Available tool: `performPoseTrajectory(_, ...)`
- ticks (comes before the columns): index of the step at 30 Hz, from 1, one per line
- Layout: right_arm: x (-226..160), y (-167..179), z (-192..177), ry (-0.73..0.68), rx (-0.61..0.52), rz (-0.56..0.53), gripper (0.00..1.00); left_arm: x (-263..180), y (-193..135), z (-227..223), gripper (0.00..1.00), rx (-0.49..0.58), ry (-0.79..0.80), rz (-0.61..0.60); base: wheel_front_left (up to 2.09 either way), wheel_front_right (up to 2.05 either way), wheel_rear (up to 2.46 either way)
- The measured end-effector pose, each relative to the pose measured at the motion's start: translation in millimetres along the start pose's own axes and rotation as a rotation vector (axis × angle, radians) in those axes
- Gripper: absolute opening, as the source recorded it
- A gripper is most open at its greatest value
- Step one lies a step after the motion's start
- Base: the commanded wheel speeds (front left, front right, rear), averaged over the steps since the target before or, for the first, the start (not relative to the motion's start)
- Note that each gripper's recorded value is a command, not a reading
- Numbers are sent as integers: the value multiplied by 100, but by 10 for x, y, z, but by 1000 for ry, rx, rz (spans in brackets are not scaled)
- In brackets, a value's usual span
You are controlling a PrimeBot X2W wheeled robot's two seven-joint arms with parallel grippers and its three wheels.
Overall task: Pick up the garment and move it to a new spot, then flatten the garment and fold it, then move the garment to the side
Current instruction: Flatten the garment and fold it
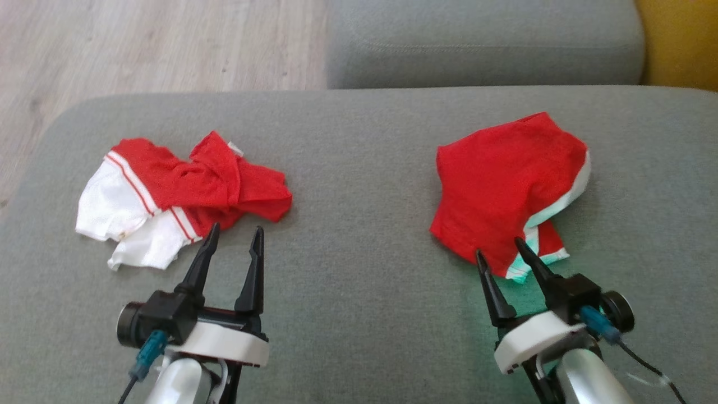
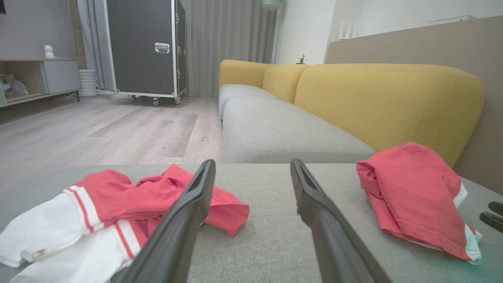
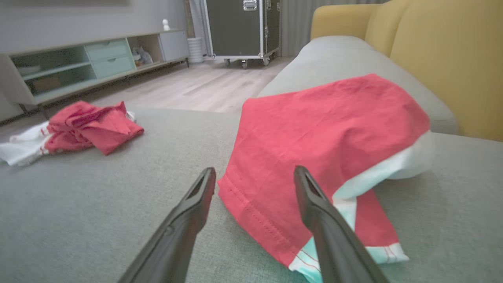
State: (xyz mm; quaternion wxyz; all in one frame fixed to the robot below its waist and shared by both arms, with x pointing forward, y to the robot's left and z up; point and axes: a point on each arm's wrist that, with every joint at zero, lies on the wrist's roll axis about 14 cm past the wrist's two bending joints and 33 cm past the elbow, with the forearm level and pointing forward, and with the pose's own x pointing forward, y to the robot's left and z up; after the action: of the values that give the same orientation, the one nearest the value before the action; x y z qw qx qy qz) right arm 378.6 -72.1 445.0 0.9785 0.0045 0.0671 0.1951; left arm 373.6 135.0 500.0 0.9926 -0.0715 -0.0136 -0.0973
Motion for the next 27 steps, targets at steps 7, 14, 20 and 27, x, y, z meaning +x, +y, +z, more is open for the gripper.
performPoseTrajectory(7,178,2,-444,199,-140,56,100,23,77,-94,100,-8,26,22,0,0,0)
performPoseTrajectory(14,293,-100,-688,326,-230,67,100,38,163,-140,100,-15,38,50,0,0,0)
performPoseTrajectory(20,416,-225,-669,341,-277,47,100,43,215,-156,100,-9,42,63,0,0,0)
performPoseTrajectory(27,463,-293,-708,365,-282,33,34,48,218,-178,100,-19,46,68,0,0,0)
